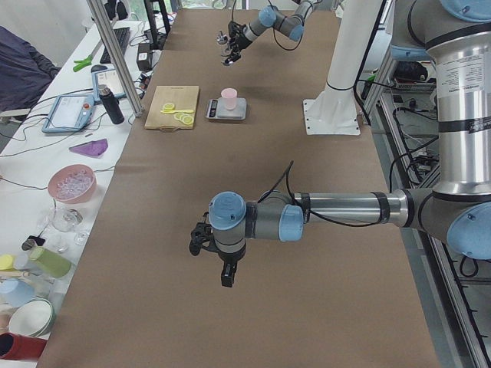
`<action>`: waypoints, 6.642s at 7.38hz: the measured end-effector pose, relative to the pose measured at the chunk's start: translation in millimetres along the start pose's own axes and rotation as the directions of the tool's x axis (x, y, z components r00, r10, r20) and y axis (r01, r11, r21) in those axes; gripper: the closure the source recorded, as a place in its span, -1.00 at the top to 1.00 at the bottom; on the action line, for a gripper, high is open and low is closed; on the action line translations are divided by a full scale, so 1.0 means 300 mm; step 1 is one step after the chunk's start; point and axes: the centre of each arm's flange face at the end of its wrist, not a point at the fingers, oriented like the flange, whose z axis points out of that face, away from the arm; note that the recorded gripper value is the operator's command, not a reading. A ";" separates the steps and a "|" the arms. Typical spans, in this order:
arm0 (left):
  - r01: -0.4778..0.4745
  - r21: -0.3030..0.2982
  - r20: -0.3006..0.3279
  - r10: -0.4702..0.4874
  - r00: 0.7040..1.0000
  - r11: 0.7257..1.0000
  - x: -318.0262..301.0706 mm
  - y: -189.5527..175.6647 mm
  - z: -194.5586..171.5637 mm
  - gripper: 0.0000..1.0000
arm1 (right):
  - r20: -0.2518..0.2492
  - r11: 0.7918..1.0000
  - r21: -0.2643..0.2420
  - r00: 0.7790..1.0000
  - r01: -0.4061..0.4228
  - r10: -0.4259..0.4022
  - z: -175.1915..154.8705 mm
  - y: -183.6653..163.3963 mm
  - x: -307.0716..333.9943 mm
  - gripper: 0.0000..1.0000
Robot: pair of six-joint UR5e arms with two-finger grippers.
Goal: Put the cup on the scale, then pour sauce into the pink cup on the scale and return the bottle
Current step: 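Lower the upright sauce bottle onto the table beside the scale, then open the right gripper and withdraw it from the sauce bottle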
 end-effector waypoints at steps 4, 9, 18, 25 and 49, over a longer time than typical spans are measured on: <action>-0.002 0.001 -0.003 0.002 1.000 1.000 0.003 0.000 -0.001 0.97 | 0.162 0.983 0.014 0.970 -0.184 0.180 0.091 0.138 0.166 -1.00; -0.006 0.006 -0.002 0.006 1.000 1.000 0.009 -0.002 -0.009 0.97 | 0.087 0.990 0.010 0.986 -0.143 0.142 0.295 0.289 0.278 -1.00; -0.006 0.006 -0.002 0.006 1.000 1.000 0.010 -0.005 -0.009 0.97 | 0.039 0.990 0.014 0.990 -0.137 0.136 0.343 0.340 0.305 -1.00; -0.008 0.008 -0.002 0.008 1.000 1.000 0.012 -0.016 -0.011 0.97 | 0.049 0.989 0.019 0.989 -0.144 0.143 0.342 0.330 0.283 -1.00; -0.011 0.011 -0.002 0.011 1.000 1.000 0.016 -0.019 -0.015 0.97 | 0.019 0.997 -0.059 0.999 -0.045 0.046 0.024 0.494 0.611 1.00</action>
